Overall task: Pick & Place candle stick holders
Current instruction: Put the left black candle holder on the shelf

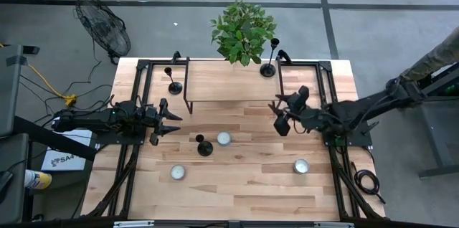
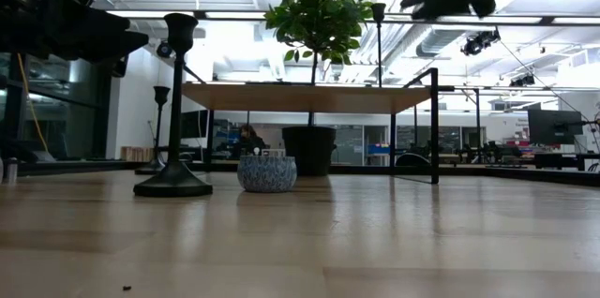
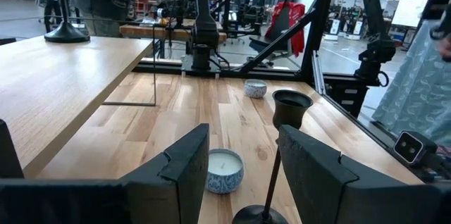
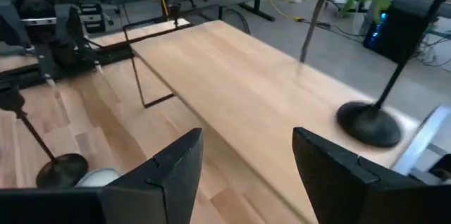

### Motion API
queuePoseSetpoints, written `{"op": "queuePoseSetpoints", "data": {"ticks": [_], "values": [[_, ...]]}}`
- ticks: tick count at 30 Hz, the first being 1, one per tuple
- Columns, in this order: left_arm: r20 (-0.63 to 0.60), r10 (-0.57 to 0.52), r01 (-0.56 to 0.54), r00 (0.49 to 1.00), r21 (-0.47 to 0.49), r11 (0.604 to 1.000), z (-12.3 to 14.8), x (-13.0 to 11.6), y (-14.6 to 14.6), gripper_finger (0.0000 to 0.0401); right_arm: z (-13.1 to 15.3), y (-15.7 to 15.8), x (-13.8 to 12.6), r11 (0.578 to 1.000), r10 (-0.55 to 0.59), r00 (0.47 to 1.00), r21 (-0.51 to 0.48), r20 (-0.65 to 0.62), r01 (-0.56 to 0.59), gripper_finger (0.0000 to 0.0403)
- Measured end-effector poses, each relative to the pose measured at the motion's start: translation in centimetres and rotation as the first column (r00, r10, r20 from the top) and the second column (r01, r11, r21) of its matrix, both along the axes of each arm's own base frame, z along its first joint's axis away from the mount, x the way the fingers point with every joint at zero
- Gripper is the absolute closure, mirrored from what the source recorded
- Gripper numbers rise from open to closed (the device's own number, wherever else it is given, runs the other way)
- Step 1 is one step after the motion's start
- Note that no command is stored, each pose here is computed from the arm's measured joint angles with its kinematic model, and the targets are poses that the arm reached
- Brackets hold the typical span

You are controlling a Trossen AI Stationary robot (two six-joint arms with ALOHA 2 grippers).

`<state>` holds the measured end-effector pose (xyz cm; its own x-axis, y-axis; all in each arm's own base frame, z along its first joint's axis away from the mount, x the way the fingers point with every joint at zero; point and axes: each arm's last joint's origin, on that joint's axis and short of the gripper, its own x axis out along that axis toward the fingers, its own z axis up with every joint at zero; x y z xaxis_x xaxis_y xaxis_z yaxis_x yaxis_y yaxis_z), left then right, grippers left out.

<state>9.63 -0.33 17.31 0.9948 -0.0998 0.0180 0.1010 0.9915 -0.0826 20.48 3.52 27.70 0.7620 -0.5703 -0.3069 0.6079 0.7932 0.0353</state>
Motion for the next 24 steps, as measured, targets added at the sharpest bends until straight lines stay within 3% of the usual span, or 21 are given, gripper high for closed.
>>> {"op": "queuePoseSetpoints", "data": {"ticks": [7, 12, 24], "values": [[0.0, 0.003, -0.003, 1.0, 0.0, 1.0, 0.0, 0.0, 0.0, 0.0231, -3.9, 0.4, -0.3, 0.999, 0.028, 0.99, 0.022, 0.135, -0.032, 0.019], [0.0, 0.005, -0.005, 1.0, 0.0, 1.0, 0.0, 0.0, 0.0, 0.0231, -5.6, 0.4, -0.7, 0.999, 0.033, 0.989, 0.024, 0.142, -0.037, 0.019], [0.0, 0.006, -0.006, 1.0, 0.0, 1.0, 0.0, 0.0, 0.0, 0.0231, -5.8, 0.4, -0.8, 0.998, 0.057, 0.988, 0.033, 0.143, -0.062, 0.019]]}}
